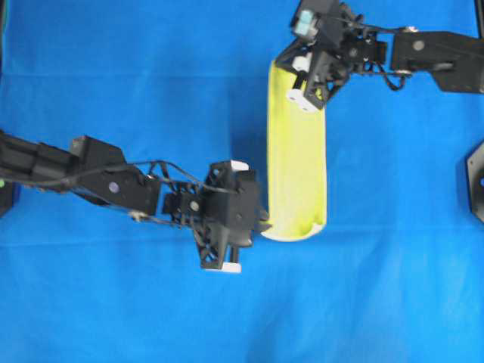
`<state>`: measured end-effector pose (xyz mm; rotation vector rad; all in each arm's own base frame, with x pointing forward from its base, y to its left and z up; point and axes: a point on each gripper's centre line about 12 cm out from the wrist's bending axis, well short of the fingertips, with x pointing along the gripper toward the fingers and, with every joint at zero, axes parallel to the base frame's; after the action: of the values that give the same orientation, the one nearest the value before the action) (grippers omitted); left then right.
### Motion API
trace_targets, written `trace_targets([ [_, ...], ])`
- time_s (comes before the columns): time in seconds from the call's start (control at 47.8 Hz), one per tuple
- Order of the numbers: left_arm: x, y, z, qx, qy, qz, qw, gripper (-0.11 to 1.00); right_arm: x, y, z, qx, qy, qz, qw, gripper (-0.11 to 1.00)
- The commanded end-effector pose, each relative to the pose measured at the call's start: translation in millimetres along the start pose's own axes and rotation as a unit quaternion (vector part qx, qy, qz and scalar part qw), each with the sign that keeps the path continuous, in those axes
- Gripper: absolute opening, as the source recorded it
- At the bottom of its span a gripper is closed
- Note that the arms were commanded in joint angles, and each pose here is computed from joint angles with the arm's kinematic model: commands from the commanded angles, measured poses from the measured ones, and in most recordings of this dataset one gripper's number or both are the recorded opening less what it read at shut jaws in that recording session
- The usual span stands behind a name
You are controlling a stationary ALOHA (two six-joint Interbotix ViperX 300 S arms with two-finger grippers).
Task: Fold the yellow towel.
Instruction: 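Lay the towel strip down vertically on the table with both grippers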
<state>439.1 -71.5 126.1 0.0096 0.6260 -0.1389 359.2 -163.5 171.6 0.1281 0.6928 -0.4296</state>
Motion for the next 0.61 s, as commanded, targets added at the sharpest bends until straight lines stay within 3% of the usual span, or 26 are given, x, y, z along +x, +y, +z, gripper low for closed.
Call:
trace_targets([
  [0.0, -12.4, -19.5, 12.9, 0.013, -0.031, -0.019, 0.9993, 0.03, 0.0, -2.4, 15.3, 0.002, -0.022, 0.000, 0.9998, 0.02],
  [0.502, -10.8, -12.2, 16.2, 0.014, -0.038, -0.012, 0.9991, 0.04, 3.0, 2.2, 10.2, -0.002, -0.022, 0.009, 0.9997, 0.03],
  [0.586, -10.8, -12.2, 16.2, 0.019, -0.038, -0.012, 0.9990, 0.15, 3.0, 2.2, 9.6, -0.001, -0.021, 0.009, 0.9997, 0.03],
])
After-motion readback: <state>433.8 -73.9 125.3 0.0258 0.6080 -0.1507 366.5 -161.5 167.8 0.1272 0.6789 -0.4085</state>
